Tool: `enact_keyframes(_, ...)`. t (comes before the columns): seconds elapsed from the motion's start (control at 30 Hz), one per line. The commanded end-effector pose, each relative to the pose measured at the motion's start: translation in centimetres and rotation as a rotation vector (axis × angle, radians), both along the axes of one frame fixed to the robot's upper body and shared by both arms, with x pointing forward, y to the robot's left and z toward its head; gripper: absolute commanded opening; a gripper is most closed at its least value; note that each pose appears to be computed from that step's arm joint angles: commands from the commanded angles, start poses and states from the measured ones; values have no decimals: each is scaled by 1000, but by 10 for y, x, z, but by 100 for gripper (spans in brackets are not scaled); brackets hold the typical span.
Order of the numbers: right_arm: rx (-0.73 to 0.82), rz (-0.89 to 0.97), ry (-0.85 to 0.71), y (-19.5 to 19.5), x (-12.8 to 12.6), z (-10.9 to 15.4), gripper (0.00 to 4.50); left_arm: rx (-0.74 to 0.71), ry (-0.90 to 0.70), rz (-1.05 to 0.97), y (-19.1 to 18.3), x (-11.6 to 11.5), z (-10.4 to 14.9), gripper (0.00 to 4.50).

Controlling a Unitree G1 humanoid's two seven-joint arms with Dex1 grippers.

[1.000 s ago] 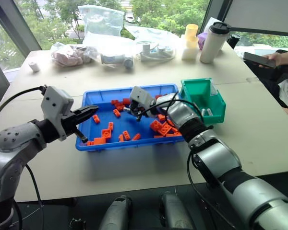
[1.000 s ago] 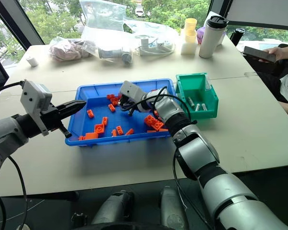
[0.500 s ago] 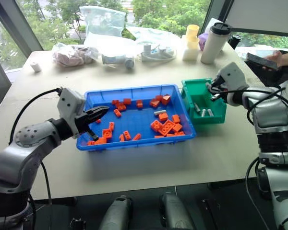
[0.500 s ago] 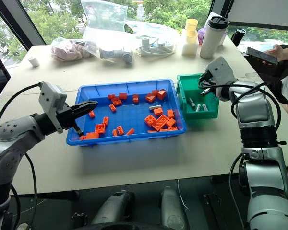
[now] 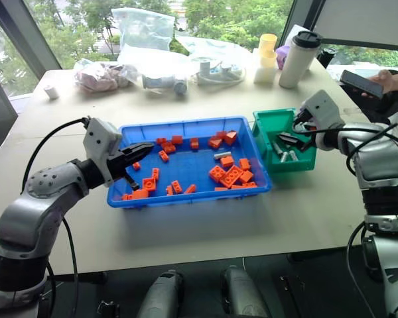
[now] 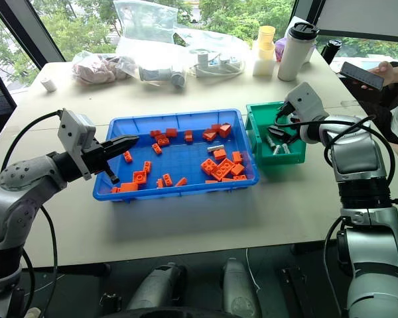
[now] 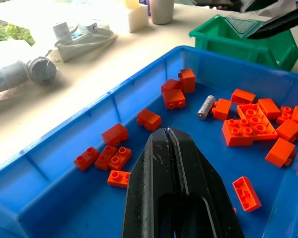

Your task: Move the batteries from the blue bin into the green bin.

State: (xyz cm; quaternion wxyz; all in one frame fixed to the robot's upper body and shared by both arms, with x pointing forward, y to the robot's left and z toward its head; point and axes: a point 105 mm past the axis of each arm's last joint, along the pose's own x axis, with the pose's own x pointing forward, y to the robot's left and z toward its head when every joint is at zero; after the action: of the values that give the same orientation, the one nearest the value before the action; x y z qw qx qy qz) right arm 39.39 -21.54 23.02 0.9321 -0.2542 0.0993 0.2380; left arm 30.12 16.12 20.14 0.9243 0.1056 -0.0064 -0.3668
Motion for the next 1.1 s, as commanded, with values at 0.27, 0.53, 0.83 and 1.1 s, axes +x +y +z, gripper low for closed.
enact_keyframes(0.27, -88, 447, 67, 100, -3, -12, 441, 3, -52, -5, -5, 0, 10, 0)
enact_keyframes(0.53, -122, 476, 164, 116, 22, -51, 441, -1, -52, 30, 0, -7, 7, 0)
enact_keyframes(0.83, -158, 483, 257, 126, 29, -88, 441, -7, -54, 63, 3, -12, 6, 0)
enact_keyframes(1.1, -230, 461, 256, 116, 33, -92, 441, -6, -55, 68, 2, -11, 6, 0)
